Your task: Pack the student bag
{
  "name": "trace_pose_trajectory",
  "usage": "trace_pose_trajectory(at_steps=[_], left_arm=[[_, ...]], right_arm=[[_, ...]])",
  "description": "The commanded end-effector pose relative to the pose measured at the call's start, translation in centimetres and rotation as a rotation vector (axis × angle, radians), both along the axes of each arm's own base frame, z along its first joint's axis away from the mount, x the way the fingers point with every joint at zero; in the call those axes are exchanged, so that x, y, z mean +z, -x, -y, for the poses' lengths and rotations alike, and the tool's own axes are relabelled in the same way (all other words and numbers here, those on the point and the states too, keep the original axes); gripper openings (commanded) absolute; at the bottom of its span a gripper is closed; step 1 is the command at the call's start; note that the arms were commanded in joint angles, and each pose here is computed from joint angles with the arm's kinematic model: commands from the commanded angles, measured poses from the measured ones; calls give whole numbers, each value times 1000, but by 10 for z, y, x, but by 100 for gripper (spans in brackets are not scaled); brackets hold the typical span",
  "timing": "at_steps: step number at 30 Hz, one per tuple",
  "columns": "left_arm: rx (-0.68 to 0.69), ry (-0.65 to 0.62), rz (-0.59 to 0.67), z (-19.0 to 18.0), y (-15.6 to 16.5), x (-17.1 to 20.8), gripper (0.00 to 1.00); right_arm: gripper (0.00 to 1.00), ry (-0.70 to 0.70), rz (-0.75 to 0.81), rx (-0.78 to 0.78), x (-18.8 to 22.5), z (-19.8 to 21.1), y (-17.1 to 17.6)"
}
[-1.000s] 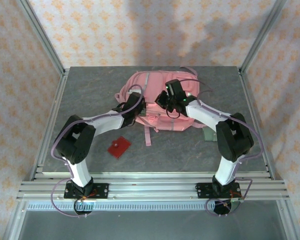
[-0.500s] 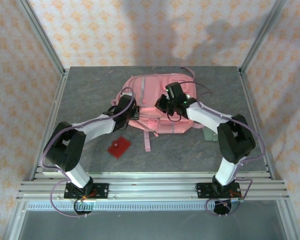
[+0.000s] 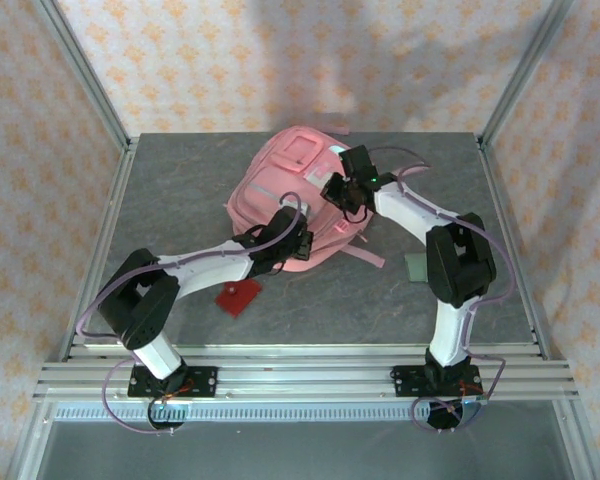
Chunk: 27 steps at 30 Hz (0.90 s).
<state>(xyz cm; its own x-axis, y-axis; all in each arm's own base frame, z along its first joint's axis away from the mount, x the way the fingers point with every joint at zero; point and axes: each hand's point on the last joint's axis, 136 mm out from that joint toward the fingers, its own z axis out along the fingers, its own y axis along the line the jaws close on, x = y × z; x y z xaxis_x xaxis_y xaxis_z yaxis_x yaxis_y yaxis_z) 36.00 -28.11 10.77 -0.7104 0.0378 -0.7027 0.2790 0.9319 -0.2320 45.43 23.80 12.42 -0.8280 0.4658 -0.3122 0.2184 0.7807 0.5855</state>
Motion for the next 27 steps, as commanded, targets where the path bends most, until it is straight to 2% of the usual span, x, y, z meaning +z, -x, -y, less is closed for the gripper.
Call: trace_pose_trajectory(at_steps=[1, 4, 14, 16, 17, 19, 23, 27], left_arm=[[5, -3, -8, 9, -6, 2, 0], [-8, 2, -9, 14, -7, 2, 0], [-13, -14, -6, 19, -3, -3, 0], [-6, -10, -2, 19, -4, -2, 0], [-1, -12, -1, 18, -4, -1, 0], [11, -14, 2, 15, -4, -1, 0], [63, -40, -3, -3, -4, -4, 0], [156, -45, -18, -44, -11, -8, 0]], right_arm=[[42, -30, 12, -33, 7, 9, 3], [46, -96, -17, -7, 5, 5, 25], [43, -227, -95, 105, -9, -43, 58], [38, -232, -108, 116, -14, -52, 61], [30, -221, -117, 110, -19, -52, 61], [2, -219, -126, 94, -26, -50, 60], [0, -197, -113, 49, -30, -37, 56], [0, -174, -83, 20, -26, -22, 53]])
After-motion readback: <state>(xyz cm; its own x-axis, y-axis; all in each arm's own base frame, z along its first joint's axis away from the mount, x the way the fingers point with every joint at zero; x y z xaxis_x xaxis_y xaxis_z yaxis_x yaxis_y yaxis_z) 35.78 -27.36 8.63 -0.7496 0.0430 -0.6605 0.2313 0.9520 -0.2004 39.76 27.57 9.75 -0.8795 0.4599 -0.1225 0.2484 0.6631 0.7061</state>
